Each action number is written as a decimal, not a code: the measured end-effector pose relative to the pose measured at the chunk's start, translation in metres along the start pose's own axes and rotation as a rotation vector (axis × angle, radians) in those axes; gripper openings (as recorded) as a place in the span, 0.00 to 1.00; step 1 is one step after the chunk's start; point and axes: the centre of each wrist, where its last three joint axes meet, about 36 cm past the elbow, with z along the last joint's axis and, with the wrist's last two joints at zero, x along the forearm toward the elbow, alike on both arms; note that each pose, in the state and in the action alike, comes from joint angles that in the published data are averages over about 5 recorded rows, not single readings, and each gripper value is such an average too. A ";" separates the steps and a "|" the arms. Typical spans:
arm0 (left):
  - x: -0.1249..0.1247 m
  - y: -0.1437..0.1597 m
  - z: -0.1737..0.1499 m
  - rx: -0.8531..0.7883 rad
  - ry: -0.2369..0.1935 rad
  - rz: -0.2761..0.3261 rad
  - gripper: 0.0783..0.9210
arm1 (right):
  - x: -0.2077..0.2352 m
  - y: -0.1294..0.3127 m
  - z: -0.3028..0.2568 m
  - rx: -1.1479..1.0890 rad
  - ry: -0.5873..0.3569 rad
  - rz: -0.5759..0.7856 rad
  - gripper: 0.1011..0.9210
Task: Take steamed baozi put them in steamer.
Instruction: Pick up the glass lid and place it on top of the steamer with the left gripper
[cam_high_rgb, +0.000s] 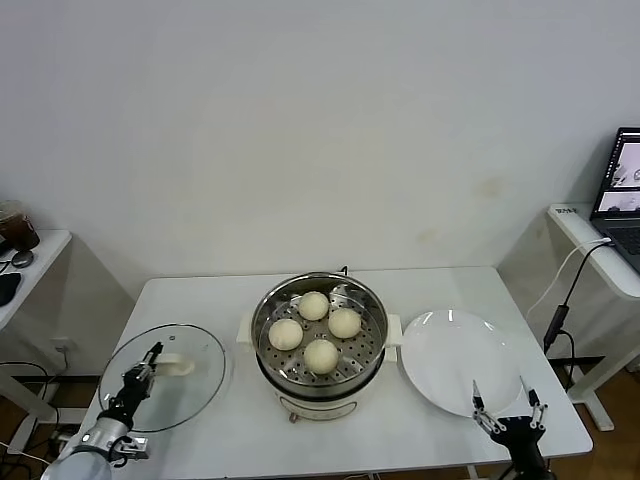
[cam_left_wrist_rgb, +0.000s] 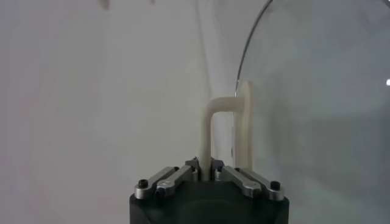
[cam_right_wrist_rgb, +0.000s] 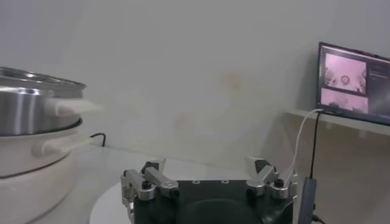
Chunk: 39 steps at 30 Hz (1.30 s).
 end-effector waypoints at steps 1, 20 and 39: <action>0.003 0.004 -0.001 0.007 0.009 -0.008 0.11 | 0.000 0.000 0.000 0.002 -0.001 -0.005 0.88; 0.014 0.165 -0.092 0.183 0.136 -0.117 0.11 | -0.009 0.018 0.015 0.038 0.002 -0.077 0.88; -0.035 0.218 -0.252 0.257 -0.009 -0.025 0.11 | -0.021 0.040 0.036 0.102 0.024 -0.049 0.88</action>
